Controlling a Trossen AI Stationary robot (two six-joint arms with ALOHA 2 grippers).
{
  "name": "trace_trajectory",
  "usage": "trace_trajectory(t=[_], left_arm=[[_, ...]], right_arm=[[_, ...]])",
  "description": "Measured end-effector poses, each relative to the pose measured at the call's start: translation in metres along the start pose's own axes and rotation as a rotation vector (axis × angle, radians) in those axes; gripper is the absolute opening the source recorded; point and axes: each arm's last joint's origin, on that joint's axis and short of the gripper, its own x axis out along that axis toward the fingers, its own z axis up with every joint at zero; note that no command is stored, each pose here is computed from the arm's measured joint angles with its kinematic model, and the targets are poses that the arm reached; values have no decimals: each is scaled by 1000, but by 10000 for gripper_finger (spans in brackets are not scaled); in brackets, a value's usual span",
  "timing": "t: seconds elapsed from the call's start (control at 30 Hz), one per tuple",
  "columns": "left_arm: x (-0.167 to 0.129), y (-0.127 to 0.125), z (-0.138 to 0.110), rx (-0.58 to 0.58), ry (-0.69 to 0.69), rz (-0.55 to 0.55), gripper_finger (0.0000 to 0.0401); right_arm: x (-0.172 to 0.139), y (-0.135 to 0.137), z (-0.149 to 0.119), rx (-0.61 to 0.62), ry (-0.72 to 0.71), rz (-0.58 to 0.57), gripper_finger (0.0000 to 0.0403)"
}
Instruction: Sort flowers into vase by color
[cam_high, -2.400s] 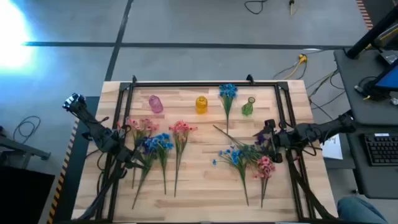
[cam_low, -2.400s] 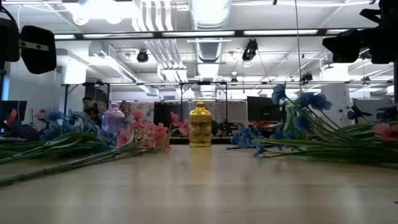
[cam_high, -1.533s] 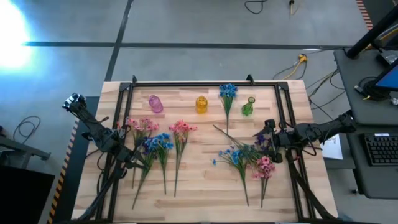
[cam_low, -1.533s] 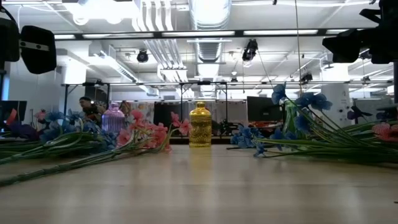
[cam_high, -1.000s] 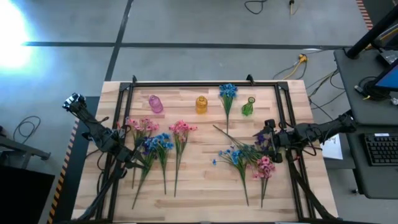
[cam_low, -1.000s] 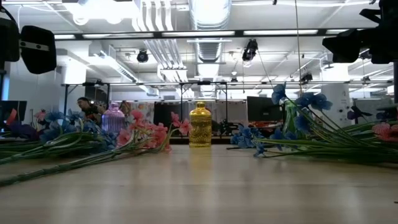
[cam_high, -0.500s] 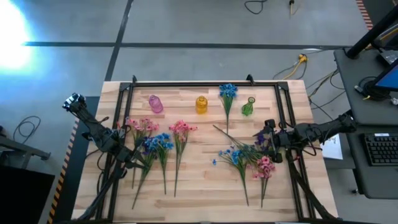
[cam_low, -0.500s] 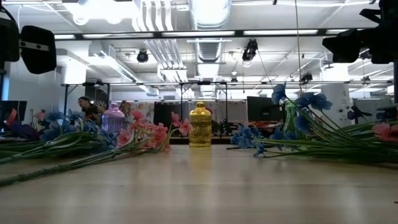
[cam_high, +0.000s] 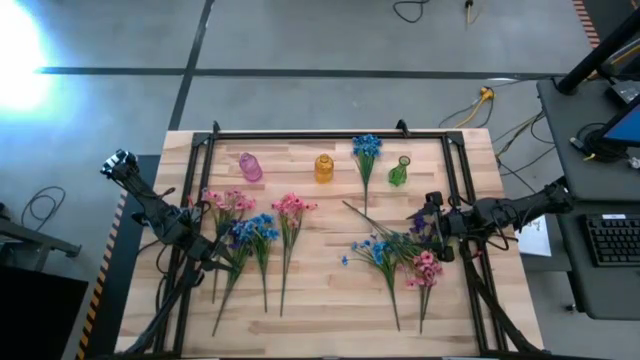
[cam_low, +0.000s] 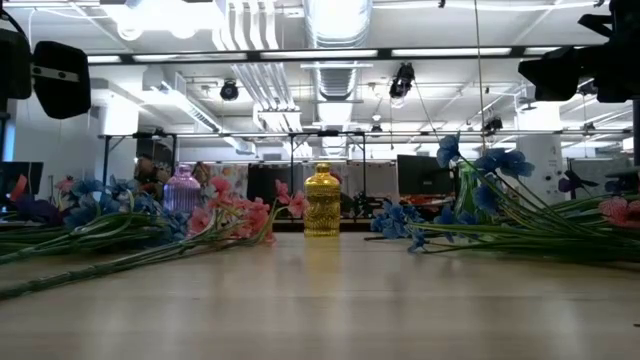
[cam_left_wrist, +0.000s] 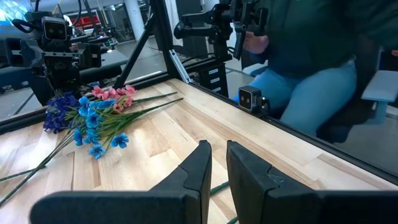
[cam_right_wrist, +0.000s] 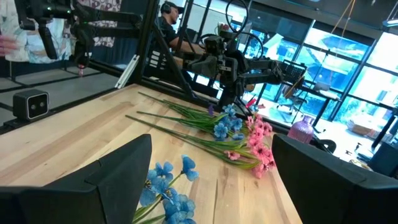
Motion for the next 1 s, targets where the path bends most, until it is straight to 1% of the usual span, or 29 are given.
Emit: trace_trajectory(t=[0.23,0.33,0.4,0.47,0.57,0.63,0.7,0.77,0.93,1.0], left_arm=[[0,0,0,8,0,0,36],[0,0,0,66,-2,0,36],[0,0,3,129,-28,5,36],[0,1,6,197,-55,12,36],[0,1,8,304,-77,22,36],[-1,1,14,298,-141,26,36],[-2,2,21,233,-219,19,36],[-4,3,28,200,-289,39,36],[-12,8,47,216,-486,118,36],[-16,10,52,205,-552,143,36]], right_arm=[[0,0,0,-5,0,-1,325],[0,0,0,-14,0,0,325],[0,0,0,-13,0,0,325],[0,0,0,34,-1,0,325],[0,0,1,182,-8,-2,325],[0,-1,3,259,-31,-6,325],[0,-2,6,307,-63,-10,325],[0,-3,8,327,-90,-13,325],[-1,-5,16,338,-172,-28,325],[-2,-7,18,344,-194,-60,325]])
